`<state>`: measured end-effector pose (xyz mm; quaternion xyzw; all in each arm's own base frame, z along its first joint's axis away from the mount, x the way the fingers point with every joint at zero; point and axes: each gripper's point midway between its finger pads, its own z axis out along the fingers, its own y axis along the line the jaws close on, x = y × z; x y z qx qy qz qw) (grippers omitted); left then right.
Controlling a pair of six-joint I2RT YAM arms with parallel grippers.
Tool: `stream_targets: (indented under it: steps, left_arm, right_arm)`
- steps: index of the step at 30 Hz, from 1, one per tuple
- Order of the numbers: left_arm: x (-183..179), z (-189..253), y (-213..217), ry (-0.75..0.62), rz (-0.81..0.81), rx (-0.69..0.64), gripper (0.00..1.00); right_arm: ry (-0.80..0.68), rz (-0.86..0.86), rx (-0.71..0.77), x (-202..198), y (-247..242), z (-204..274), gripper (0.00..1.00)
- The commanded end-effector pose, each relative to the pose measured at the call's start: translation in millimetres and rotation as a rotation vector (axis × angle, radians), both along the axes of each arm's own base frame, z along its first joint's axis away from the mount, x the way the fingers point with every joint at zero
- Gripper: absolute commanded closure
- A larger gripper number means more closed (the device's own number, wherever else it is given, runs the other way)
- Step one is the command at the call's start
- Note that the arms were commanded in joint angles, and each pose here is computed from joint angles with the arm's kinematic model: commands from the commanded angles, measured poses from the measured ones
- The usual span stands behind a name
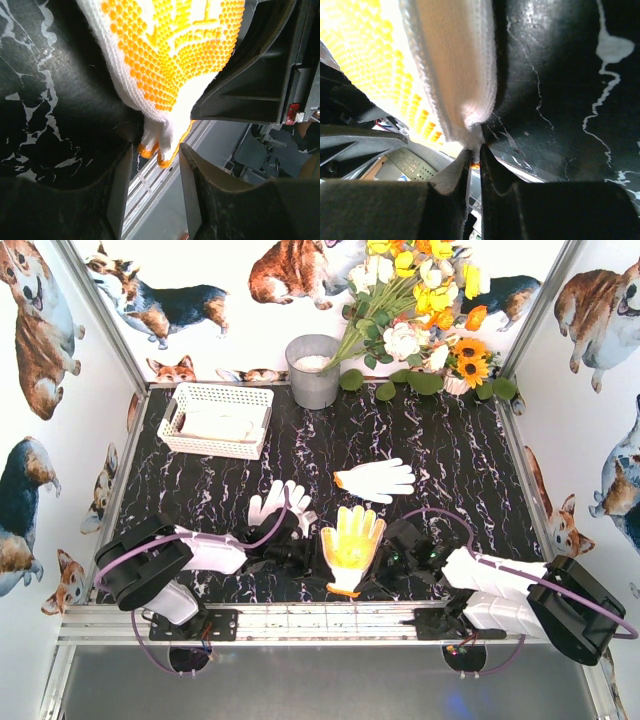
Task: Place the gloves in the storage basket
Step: Pair the glove with the glove.
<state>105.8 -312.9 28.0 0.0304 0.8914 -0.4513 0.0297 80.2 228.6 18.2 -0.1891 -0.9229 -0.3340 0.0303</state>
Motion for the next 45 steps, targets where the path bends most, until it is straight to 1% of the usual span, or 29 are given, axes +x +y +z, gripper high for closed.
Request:
stream_targets:
  steps: [1, 6, 13, 17, 18, 27, 31, 34, 36, 38, 41, 44, 45]
  left_arm:
    - [-5, -6, 5, 0.027, 0.007, 0.003, 0.61]
    - [-9, -9, 2, 0.061, 0.009, -0.021, 0.61]
    - [-9, -8, -9, 0.065, 0.0, -0.069, 0.63]
    - [-7, -3, -16, 0.056, -0.003, -0.097, 0.65]
    - [-9, -9, -15, 0.068, -0.001, -0.083, 0.66]
    - [-11, -7, -32, 0.058, -0.018, -0.117, 0.66]
    - [-8, -8, -37, 0.046, -0.011, -0.122, 0.7]
    - [-7, -11, -36, 0.051, -0.001, -0.103, 0.78]
    - [-8, -14, -33, 0.065, 0.004, -0.083, 0.84]
    - [-10, -14, -30, 0.072, 0.001, -0.068, 0.9]
    - [-13, -14, -22, 0.083, -0.008, -0.039, 0.99]
    - [-18, -18, -11, 0.099, -0.032, 0.003, 1.0]
    - [-18, -13, -9, 0.09, -0.045, 0.003, 1.0]
  right_arm:
    - [0.003, -0.015, -0.084, 0, -11, -15, 0.93]
    - [0.019, -0.012, -0.112, 0, -13, -20, 0.95]
    - [0.017, -0.016, -0.111, 1, -12, -21, 0.95]
    - [0.011, -0.02, -0.103, 3, -11, -20, 0.96]
    - [0.007, -0.022, -0.1, 3, -10, -19, 0.96]
    - [-0.025, -0.049, -0.05, 11, -3, -12, 0.96]
    - [-0.037, -0.057, -0.031, 14, 0, -9, 0.96]
    - [-0.043, -0.054, -0.024, 15, 2, -8, 0.95]
    - [-0.054, -0.05, -0.019, 16, 3, -5, 0.93]
    - [-0.076, -0.05, -0.01, 18, 3, 1, 0.87]
    - [-0.121, -0.046, -0.029, 22, -1, 10, 0.75]
    - [-0.166, -0.023, -0.083, 24, -11, 19, 0.65]
    - [-0.188, -0.011, -0.096, 26, -13, 25, 0.62]
